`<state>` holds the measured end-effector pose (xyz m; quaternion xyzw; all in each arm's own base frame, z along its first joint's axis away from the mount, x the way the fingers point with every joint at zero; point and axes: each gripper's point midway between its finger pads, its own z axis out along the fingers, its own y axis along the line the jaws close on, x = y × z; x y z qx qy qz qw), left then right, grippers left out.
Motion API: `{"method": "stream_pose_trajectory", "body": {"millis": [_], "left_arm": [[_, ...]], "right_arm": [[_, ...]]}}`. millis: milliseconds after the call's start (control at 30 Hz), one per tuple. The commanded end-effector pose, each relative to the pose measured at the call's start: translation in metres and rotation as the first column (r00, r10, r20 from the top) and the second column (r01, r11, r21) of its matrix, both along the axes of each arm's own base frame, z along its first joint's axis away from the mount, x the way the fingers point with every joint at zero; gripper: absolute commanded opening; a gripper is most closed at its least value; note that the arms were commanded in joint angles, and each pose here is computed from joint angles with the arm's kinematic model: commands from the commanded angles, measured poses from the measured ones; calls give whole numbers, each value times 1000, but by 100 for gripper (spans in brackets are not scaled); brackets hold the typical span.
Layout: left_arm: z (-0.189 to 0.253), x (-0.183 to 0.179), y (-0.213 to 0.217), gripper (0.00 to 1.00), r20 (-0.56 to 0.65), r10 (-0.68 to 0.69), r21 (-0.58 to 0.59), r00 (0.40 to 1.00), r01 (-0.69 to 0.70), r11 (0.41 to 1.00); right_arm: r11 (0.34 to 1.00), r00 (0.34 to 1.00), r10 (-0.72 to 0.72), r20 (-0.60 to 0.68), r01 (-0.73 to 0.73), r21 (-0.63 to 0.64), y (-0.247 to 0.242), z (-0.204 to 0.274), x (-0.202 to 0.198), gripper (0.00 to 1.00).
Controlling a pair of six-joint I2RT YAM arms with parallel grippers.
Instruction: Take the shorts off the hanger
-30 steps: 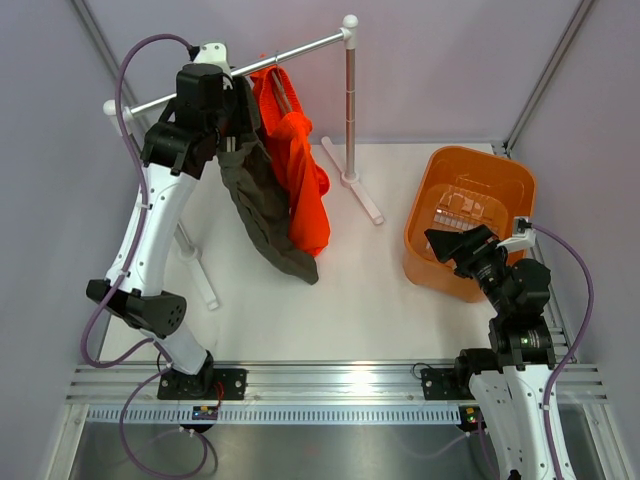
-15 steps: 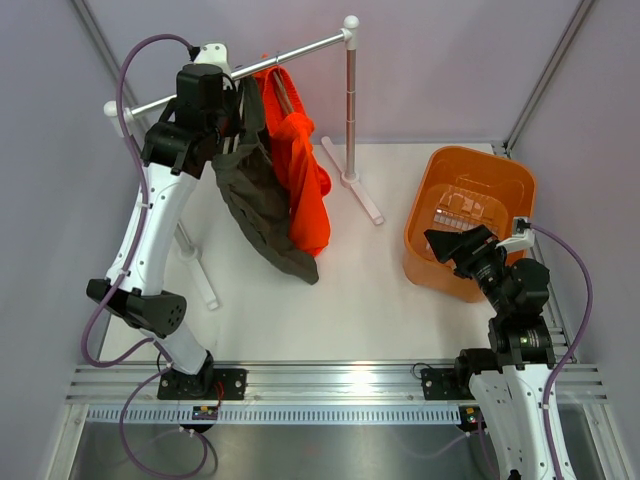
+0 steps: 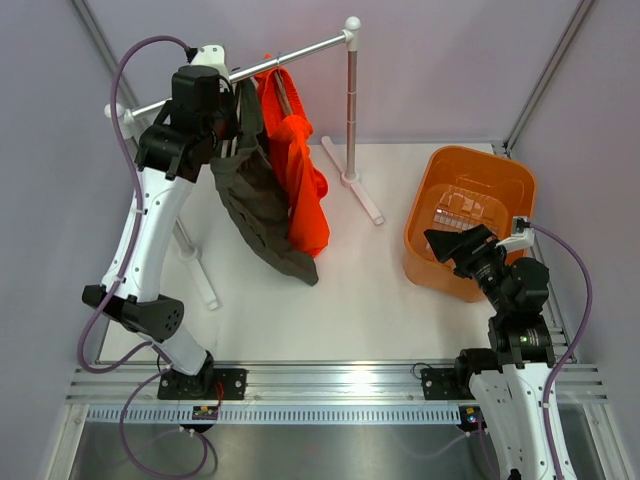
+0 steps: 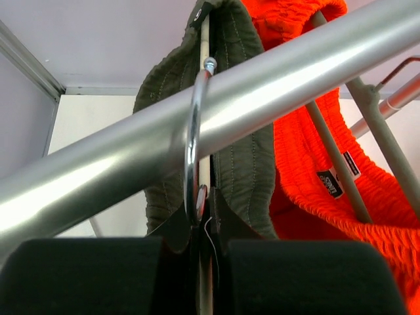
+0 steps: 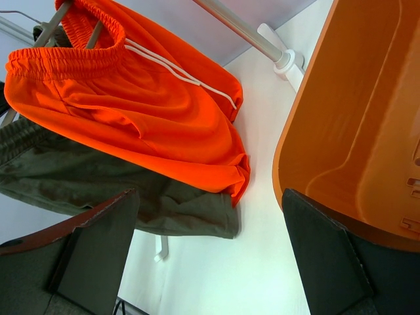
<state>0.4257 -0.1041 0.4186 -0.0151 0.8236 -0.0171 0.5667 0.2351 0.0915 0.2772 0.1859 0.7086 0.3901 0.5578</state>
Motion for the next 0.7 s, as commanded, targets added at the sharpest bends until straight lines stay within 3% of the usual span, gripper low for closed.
{"method": "stream_pose_trajectory", "body": {"millis": [0, 233, 433, 667], "left_arm": [[69, -34, 3, 0, 185, -26, -40, 982, 34, 999], [75, -59, -1, 0, 202, -50, -4, 978, 52, 999], [38, -72, -2, 0, 106, -37, 20, 994, 35, 999], [-8, -117, -15, 0, 81, -105, -31, 991, 108, 994]], "right_arm": [[1000, 999, 10, 48, -10, -11, 1, 11, 2, 99], [1000, 999, 10, 52, -10, -14, 1, 12, 2, 99], [999, 998, 25, 61, -24, -28, 2, 17, 1, 100], [991, 996, 71, 59, -64, -117, 5, 23, -3, 99]]}}
